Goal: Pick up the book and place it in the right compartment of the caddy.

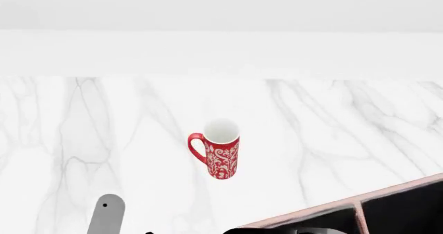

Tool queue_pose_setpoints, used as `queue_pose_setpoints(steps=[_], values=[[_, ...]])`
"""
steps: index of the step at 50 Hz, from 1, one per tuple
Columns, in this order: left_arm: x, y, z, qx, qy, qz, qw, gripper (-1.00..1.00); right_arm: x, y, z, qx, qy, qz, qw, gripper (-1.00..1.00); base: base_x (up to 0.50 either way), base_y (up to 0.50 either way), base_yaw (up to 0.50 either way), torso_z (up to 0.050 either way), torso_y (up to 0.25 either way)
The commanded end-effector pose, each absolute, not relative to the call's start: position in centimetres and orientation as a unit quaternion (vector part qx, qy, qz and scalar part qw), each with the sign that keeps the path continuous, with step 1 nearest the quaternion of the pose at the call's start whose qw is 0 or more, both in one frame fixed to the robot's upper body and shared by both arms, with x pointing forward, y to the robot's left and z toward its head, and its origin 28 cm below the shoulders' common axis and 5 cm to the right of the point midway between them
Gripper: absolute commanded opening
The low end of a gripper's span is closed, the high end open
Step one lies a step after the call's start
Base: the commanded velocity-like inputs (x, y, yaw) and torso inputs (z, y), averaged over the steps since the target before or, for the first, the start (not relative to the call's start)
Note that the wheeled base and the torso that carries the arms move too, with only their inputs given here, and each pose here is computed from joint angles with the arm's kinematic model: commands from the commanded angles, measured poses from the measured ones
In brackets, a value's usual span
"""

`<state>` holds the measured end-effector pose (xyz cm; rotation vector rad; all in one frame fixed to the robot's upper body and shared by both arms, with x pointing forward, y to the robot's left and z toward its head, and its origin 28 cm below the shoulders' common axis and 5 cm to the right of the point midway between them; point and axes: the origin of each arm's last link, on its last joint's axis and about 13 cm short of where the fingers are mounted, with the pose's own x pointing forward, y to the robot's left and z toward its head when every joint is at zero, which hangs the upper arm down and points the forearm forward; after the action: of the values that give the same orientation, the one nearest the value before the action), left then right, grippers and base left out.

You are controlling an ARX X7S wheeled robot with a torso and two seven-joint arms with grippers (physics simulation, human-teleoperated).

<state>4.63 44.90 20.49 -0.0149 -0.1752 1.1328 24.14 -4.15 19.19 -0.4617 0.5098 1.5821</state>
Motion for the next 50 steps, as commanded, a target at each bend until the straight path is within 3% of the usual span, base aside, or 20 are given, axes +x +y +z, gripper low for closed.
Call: queue_pose_setpoints(steps=[1, 50], values=[[4.2, 44.8, 19.9, -0.014, -0.079, 0.54, 0.838, 1.0, 24.8, -3.5, 18.3, -0.182, 0.219, 0.715, 0.639, 1.0, 0.0, 0.0, 0.0, 0.0, 0.0], [4.1, 44.8, 19.5, -0.012, -0.073, 0.541, 0.838, 1.0, 25.3, -3.4, 12.2, -0.134, 0.287, 0.717, 0.621, 1.0, 0.0, 0.0, 0.0, 0.0, 0.0]])
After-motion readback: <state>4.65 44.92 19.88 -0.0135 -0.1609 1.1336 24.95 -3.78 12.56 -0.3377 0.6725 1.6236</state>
